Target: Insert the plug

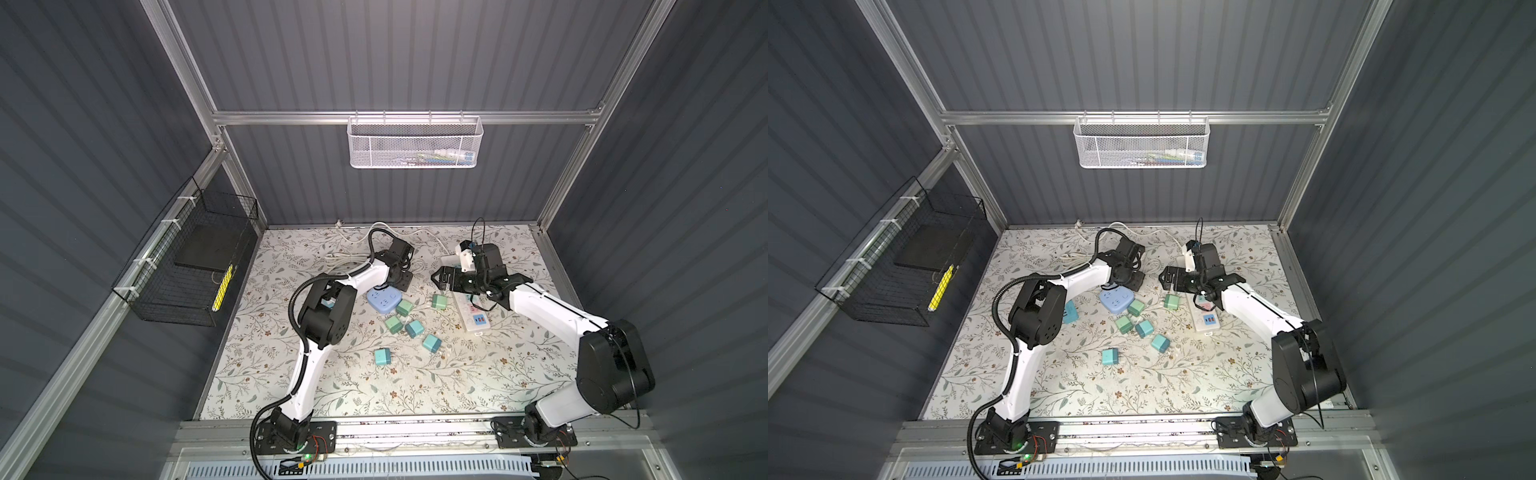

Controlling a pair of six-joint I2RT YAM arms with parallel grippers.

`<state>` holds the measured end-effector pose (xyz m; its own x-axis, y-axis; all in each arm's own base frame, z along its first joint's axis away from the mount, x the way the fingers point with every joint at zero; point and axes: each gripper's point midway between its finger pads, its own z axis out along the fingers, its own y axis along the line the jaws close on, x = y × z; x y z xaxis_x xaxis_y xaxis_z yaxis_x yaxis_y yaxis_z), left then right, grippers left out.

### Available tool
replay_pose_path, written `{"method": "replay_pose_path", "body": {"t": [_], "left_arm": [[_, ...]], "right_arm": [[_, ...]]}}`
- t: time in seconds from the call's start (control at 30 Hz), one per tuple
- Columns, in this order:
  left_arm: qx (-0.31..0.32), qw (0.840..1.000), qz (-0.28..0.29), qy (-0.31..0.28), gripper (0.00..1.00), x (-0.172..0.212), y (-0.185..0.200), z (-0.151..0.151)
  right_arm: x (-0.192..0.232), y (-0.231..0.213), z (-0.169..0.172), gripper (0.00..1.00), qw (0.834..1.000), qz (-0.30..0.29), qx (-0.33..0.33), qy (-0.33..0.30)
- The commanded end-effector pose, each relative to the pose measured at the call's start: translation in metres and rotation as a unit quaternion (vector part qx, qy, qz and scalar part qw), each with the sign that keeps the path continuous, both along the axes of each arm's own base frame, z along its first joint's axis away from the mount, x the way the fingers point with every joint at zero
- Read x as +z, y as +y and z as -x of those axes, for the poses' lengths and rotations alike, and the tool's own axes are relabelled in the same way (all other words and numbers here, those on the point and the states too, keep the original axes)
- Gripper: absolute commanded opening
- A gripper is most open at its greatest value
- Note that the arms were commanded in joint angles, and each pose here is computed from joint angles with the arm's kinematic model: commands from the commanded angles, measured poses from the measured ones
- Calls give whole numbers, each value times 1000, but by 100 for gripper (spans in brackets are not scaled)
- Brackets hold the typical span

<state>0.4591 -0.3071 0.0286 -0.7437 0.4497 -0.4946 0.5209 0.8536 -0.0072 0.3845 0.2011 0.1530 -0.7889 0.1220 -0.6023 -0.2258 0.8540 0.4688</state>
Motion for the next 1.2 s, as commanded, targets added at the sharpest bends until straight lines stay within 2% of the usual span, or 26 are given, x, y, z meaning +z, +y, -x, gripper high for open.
{"method": "replay_pose_path", "body": {"t": [0.0, 0.1, 0.2, 0.33, 0.47, 0.53, 0.57, 0.6, 0.67, 0.73, 0.83, 1.0, 1.1, 1.17], "left_arm": [[-22, 999, 21, 8, 64, 3, -8, 14], [-41, 999, 12, -3, 74, 16, -9, 11], [-56, 998, 23, -31, 83, 49, -13, 8], [-33, 995, 44, -83, 88, 112, -5, 8], [11, 991, 88, -97, 88, 161, 17, 38], [53, 989, 118, -72, 84, 160, 33, 65], [79, 988, 123, -45, 84, 147, 42, 79], [109, 985, 133, -27, 83, 142, 52, 93], [155, 977, 145, -2, 82, 132, 68, 115], [215, 965, 148, 3, 84, 121, 93, 133], [291, 946, 140, -22, 87, 116, 132, 152], [380, 912, 143, -62, 95, 122, 180, 175], [419, 892, 149, -86, 99, 126, 201, 184], [423, 888, 155, -97, 100, 131, 207, 188]], "right_arm": [[14, -4, 0, 99, 1000, 3, -2, -15], [18, -6, -1, 99, 1000, 7, -6, -18], [21, -9, -1, 99, 1000, 9, -13, -20], [25, -18, -1, 99, 999, 24, -32, -28], [22, -29, 1, 99, 997, 36, -58, -29], [16, -29, 3, 99, 998, 26, -58, -22], [14, -28, 5, 97, 998, 21, -56, -17], [11, -27, 6, 91, 998, 17, -55, -6], [11, -7, 17, 82, 1000, -12, 7, -2], [8, 18, 32, 79, 997, -32, 70, 5], [-13, 56, 57, 81, 991, 12, 133, 23], [-46, 119, 96, 85, 972, 25, 221, 69], [-62, 141, 102, 84, 967, 37, 237, 88], [-72, 146, 100, 84, 967, 37, 228, 104]]}}
